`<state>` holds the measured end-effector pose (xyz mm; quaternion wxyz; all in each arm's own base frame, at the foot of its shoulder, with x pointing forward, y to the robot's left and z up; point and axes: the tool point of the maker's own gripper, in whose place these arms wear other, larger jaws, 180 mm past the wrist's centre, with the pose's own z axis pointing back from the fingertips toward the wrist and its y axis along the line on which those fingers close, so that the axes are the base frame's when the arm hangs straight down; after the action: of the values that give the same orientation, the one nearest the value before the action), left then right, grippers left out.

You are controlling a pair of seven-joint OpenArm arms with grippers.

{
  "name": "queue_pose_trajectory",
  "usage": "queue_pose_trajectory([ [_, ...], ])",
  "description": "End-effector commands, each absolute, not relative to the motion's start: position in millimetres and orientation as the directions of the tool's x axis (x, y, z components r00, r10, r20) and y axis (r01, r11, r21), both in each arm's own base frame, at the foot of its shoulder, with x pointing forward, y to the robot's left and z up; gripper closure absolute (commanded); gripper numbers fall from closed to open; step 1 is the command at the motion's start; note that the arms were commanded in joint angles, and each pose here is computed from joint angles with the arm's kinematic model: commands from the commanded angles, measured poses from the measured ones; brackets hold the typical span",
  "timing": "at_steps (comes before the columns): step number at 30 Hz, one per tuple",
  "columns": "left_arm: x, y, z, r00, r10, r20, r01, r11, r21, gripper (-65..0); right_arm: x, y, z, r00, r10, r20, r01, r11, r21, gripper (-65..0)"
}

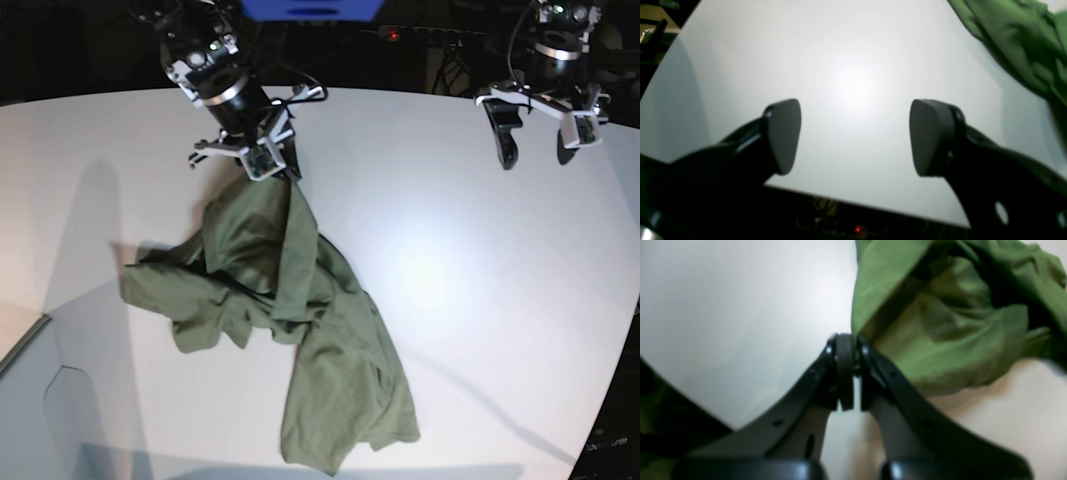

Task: Layout the t-shirt on the table in an organized manner, then fold the t-shirt properly
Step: 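Grasp the crumpled green t-shirt with the right gripper and lift it, then grasp the shirt edge with the left gripper and drag it outward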

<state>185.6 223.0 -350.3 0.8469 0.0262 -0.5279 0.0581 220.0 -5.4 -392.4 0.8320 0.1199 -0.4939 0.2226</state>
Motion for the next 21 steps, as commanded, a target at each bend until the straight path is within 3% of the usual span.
queue_pose_trajectory([
  [1, 189, 225, -344, 0.408, 0.062, 0.911, -0.124, 0.992, -0.012, -49.5, 222, -3, -374, 0.363, 0.229, 0.903, -0.492, 0.87, -0.022, 0.0],
  [7, 196, 231, -356, 0.416, 0.071, 0.907, -0.142, 0.99, -0.012, -49.5, 195, 2, -358, 0.37, 0.2, 0.907, -0.505, 0.863, 0.016, 0.0],
  [14, 207, 232, -354, 0.396, 0.074, 0.915, -0.144, 0.989, -0.017, -49.5, 164, 18, -406, 0.466, 0.263, 0.845, -0.562, 0.826, 0.053, 0.0],
  [21, 221, 208, -352, 0.376, 0.088, 0.922, -0.092, 0.994, -0.058, -49.5, 152, 25, -421, 0.492, 0.286, 0.822, -0.582, 0.811, 0.066, 0.0],
])
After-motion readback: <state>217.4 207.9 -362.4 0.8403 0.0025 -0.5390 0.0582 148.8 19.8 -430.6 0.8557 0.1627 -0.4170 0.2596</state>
